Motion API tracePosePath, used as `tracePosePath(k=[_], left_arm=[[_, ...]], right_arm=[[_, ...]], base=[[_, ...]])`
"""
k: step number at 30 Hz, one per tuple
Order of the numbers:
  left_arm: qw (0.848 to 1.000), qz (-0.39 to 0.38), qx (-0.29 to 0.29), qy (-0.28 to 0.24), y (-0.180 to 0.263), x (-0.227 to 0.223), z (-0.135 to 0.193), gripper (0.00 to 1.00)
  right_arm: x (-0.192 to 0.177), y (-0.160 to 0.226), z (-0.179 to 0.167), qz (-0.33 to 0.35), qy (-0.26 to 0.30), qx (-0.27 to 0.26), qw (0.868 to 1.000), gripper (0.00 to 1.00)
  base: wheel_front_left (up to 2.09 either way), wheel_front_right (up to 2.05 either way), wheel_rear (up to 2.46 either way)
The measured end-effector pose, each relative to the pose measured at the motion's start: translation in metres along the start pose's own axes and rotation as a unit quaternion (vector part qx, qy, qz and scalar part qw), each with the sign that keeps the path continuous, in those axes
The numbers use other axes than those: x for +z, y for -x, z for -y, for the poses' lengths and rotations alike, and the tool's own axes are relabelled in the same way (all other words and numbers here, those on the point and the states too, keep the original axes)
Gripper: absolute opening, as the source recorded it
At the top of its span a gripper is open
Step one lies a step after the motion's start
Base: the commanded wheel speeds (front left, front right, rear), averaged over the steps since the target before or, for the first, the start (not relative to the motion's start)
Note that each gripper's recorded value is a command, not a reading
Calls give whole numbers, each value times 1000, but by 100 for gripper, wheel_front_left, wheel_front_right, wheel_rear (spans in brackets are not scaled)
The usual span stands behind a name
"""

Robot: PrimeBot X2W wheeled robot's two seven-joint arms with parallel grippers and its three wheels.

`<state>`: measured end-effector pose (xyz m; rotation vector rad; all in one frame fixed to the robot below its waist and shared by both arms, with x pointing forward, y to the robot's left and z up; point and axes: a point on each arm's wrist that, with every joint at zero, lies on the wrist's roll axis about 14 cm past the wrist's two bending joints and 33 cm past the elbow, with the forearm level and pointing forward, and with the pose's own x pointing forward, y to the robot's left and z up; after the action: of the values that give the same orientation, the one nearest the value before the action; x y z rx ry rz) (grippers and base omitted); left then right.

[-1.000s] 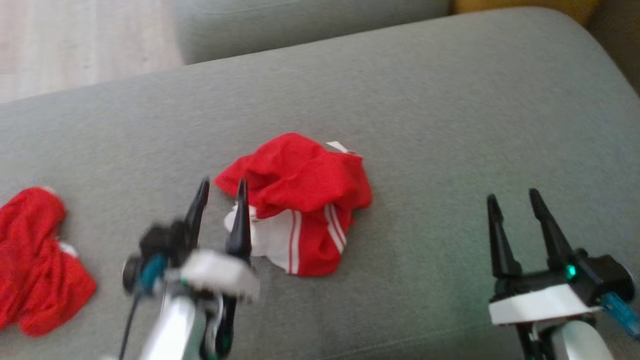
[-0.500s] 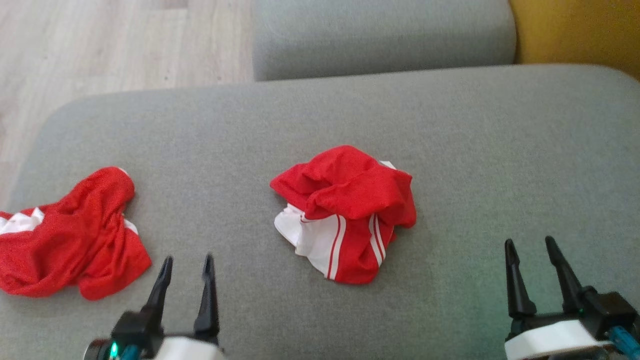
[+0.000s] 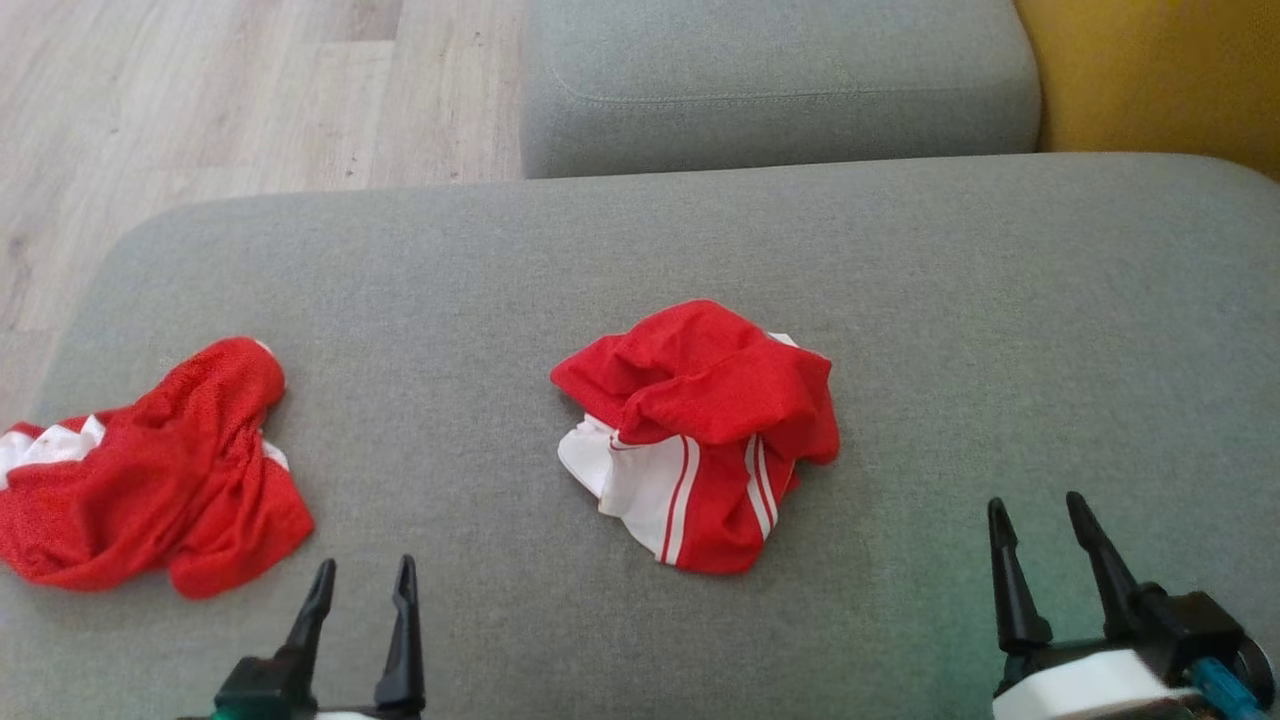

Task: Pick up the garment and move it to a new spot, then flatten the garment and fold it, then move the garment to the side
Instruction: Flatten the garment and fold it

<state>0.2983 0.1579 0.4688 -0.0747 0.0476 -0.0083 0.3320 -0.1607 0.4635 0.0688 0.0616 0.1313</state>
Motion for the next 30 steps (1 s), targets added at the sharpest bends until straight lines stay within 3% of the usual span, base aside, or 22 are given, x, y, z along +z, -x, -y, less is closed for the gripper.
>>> tracePosePath(k=[2, 11, 15, 26, 27, 28, 30], left_arm=[[1000, -3, -7, 3, -1, -2, 3, 100], [991, -6, -126, 52, -29, 2, 82, 100], [980, -76, -176, 51, -42, -24, 119, 100], [967, -155, -203, 13, -81, -61, 142, 100], [965, -163, -207, 7, -82, -66, 143, 94], [963, -168, -209, 5, -83, -69, 144, 0], [963, -168, -211, 12, -87, -68, 145, 0]], right_arm=[[-1, 0, -1, -1, 0, 1, 1000, 100], [-2, 4, -2, -2, -3, 0, 1000, 100], [4, 6, 3, 8, -3, -10, 1000, 100], [7, 15, 25, 13, -8, -51, 999, 100], [6, 16, 26, 12, -9, -54, 998, 100], [6, 17, 28, 12, -9, -56, 998, 100], [8, 17, 30, 14, -8, -59, 998, 100]], base=[[0, 0, 0], [0, 0, 0], [0, 0, 0], [0, 0, 0], [0, 0, 0], [0, 0, 0], [0, 0, 0]])
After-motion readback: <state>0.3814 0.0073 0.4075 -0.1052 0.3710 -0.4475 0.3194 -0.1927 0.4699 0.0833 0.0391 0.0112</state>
